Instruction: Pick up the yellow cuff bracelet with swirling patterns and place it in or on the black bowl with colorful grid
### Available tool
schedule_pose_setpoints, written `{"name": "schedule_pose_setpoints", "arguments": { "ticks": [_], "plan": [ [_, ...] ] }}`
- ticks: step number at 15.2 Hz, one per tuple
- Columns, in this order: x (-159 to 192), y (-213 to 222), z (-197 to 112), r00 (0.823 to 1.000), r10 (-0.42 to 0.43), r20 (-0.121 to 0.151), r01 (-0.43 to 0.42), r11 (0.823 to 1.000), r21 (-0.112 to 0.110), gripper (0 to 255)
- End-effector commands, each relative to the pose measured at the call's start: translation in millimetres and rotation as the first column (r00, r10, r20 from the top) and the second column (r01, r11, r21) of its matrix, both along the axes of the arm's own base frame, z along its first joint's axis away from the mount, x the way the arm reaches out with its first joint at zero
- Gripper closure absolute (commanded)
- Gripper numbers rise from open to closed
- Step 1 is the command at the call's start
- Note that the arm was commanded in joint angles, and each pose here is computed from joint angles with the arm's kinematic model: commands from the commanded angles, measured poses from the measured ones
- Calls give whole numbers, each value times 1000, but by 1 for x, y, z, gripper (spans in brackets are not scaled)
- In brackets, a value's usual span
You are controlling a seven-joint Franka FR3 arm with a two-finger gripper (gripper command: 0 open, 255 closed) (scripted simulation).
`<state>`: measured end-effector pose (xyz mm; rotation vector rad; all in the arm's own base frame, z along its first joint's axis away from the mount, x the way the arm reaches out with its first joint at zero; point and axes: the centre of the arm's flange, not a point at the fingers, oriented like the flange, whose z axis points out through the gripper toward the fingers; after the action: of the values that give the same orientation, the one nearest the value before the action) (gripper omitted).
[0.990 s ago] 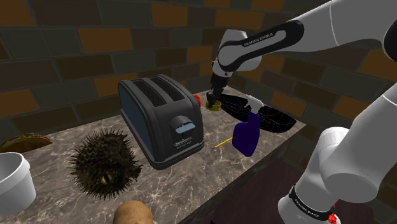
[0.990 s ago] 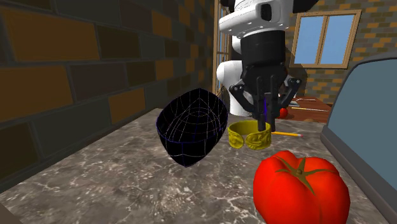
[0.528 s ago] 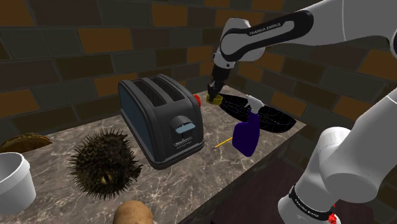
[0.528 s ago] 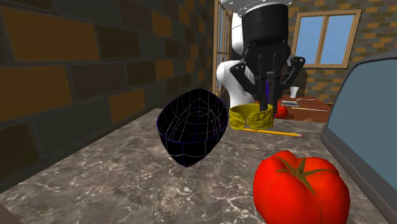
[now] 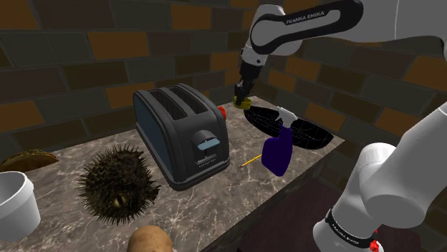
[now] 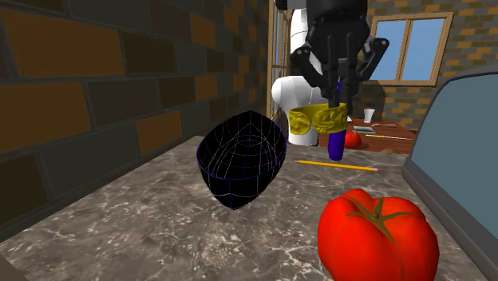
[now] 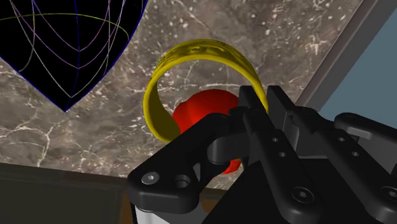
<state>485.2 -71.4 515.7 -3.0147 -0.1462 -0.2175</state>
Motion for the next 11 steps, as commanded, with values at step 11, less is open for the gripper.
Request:
{"name": "schedule_pose_setpoints", "arguments": {
  "ticks": [11],
  "plan": [
    [-63, -49, 30, 1000, 0, 0, 0, 1000, 0, 255]
  ]
}}
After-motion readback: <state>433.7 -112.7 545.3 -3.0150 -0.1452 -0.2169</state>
